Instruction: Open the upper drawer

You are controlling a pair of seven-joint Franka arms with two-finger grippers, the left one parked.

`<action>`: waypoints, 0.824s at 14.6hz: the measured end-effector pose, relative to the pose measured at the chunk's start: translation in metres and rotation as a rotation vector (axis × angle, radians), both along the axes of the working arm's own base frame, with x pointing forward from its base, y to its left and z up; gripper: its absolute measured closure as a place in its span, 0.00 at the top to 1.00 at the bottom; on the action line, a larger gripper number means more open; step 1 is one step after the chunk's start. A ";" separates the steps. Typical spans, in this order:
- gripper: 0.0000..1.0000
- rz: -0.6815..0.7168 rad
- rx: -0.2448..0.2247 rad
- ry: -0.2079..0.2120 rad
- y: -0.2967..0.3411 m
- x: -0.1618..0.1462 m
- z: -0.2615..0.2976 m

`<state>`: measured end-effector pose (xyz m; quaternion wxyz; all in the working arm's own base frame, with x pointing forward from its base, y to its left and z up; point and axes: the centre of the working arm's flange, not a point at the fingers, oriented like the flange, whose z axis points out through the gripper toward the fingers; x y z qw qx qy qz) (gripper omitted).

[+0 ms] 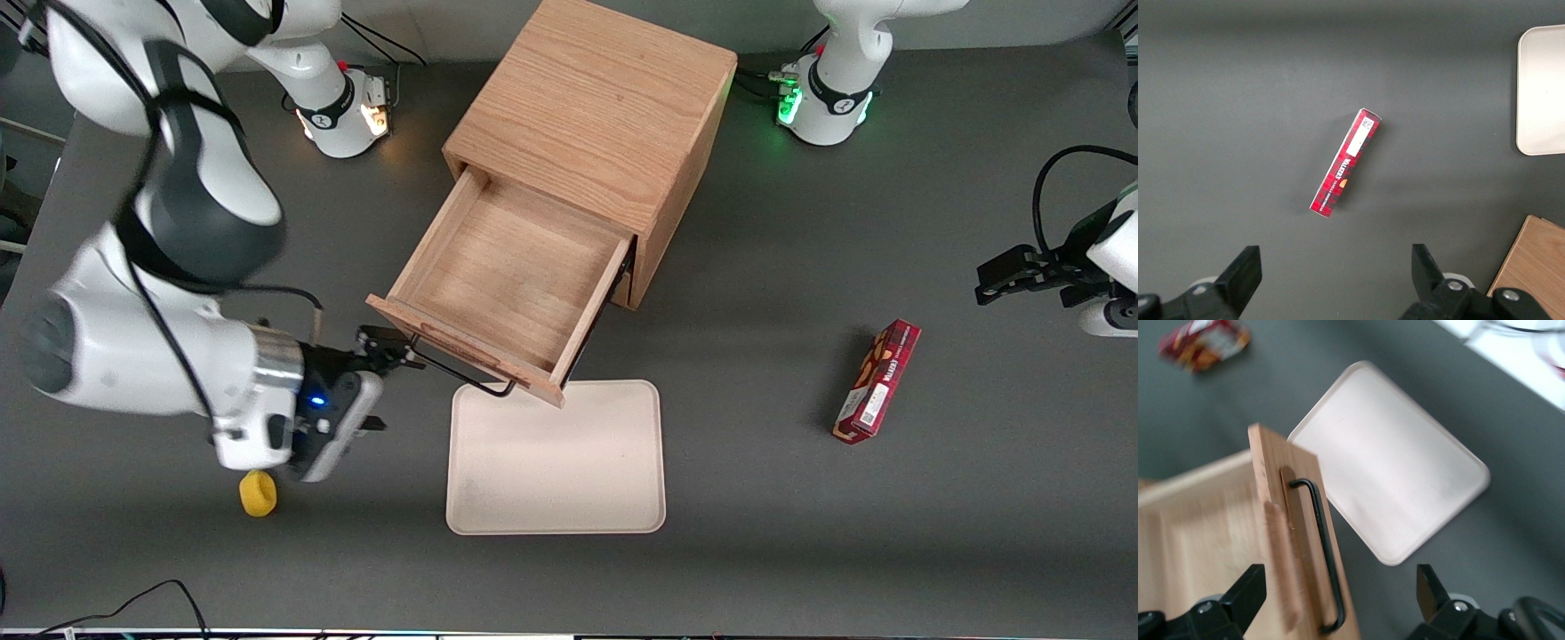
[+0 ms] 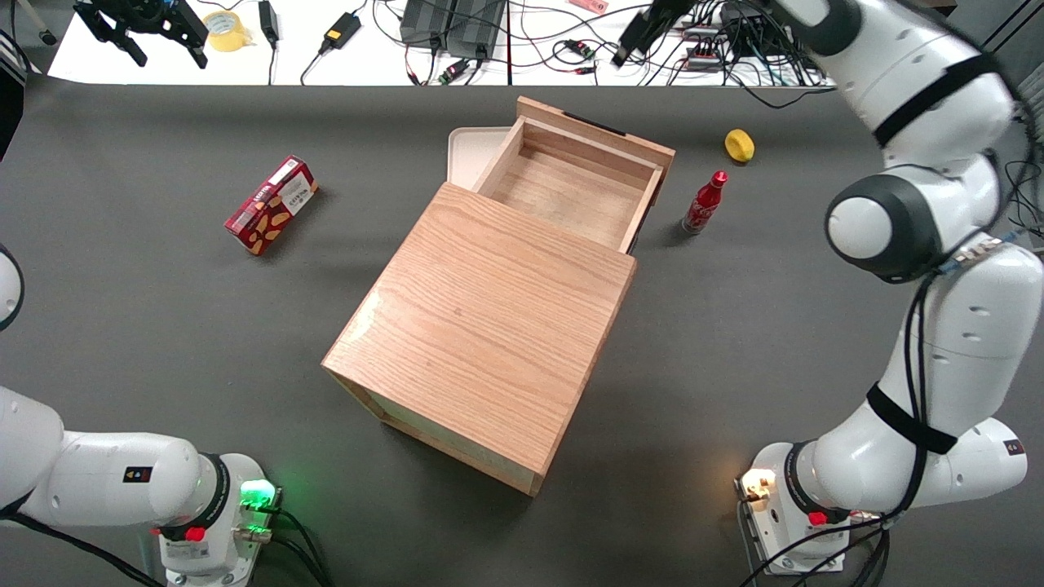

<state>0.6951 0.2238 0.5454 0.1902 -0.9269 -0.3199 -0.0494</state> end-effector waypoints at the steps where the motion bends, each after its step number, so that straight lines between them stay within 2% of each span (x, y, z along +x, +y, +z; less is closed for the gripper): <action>1: 1.00 -0.077 -0.015 0.009 -0.009 -0.007 0.023; 5: 1.00 -0.255 -0.135 0.095 -0.064 -0.031 0.059; 7: 1.00 -0.371 -0.196 0.155 -0.099 -0.046 0.065; 9: 1.00 -0.439 -0.274 0.208 -0.128 -0.074 0.066; 12: 1.00 -0.498 -0.384 0.256 -0.155 -0.126 0.059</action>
